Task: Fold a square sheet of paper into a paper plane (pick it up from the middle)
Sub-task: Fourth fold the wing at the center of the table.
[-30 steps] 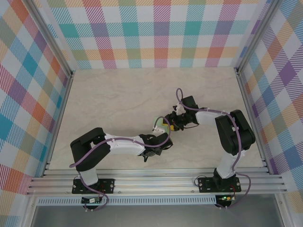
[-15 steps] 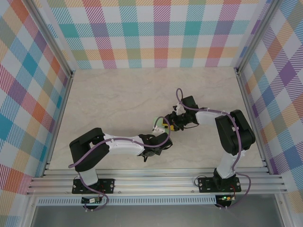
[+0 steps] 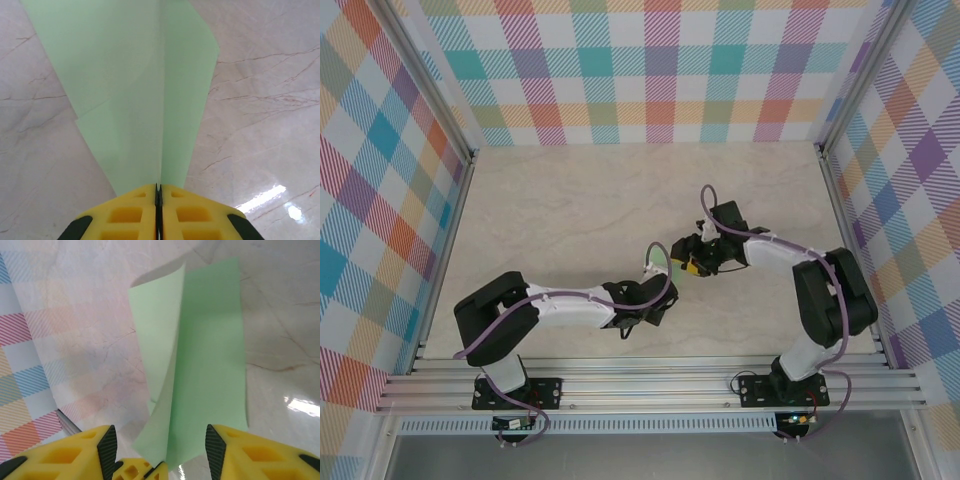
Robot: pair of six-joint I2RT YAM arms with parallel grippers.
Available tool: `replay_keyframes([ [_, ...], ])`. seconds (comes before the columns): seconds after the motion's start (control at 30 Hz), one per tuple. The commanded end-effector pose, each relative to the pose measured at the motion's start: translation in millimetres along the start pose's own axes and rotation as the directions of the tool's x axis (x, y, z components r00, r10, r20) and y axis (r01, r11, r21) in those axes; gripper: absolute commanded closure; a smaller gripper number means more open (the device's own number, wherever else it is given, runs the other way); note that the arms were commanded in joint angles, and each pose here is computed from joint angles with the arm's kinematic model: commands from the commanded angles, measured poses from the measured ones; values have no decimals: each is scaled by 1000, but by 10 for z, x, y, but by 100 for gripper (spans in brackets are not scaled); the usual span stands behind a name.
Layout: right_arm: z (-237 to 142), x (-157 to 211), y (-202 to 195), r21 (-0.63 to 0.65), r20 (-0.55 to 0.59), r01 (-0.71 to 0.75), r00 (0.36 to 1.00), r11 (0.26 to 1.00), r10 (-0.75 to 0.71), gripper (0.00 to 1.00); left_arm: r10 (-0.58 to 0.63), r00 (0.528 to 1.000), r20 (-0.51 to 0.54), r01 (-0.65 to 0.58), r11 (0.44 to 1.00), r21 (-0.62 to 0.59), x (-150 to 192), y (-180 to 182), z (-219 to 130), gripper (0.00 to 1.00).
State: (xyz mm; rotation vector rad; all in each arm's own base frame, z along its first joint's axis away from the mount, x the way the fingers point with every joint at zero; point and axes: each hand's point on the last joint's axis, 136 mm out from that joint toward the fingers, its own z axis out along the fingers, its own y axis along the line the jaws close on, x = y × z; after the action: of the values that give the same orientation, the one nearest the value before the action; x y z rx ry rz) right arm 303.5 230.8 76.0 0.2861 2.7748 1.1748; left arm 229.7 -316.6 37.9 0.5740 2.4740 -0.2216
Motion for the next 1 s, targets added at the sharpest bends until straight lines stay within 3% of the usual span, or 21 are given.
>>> replay_keyframes([
  [0.0, -130, 6, -203, 71, 65, -31, 998, 997, 26, 46, 6, 1000, 19, -8, 995, 103, -83, -112, -55, 91],
  [0.23, -173, 40, -219, 24, 129, 34, 991, 999, -37, 47, -45, 999, 8, 43, 983, 177, -80, -111, -34, 92],
  [0.37, -169, 137, -219, 32, 67, 35, 997, 999, -37, 51, -103, 995, 8, 98, 965, 243, -87, -110, -42, 92],
  [0.63, -79, 218, -106, -80, 24, 52, 998, 995, -50, 51, -213, 977, -13, 202, 906, 372, -112, -79, -39, 92],
  [0.97, -43, 271, 32, -123, -3, 80, 997, 989, -81, 56, -297, 954, -33, 281, 855, 437, -115, 0, -19, 92],
])
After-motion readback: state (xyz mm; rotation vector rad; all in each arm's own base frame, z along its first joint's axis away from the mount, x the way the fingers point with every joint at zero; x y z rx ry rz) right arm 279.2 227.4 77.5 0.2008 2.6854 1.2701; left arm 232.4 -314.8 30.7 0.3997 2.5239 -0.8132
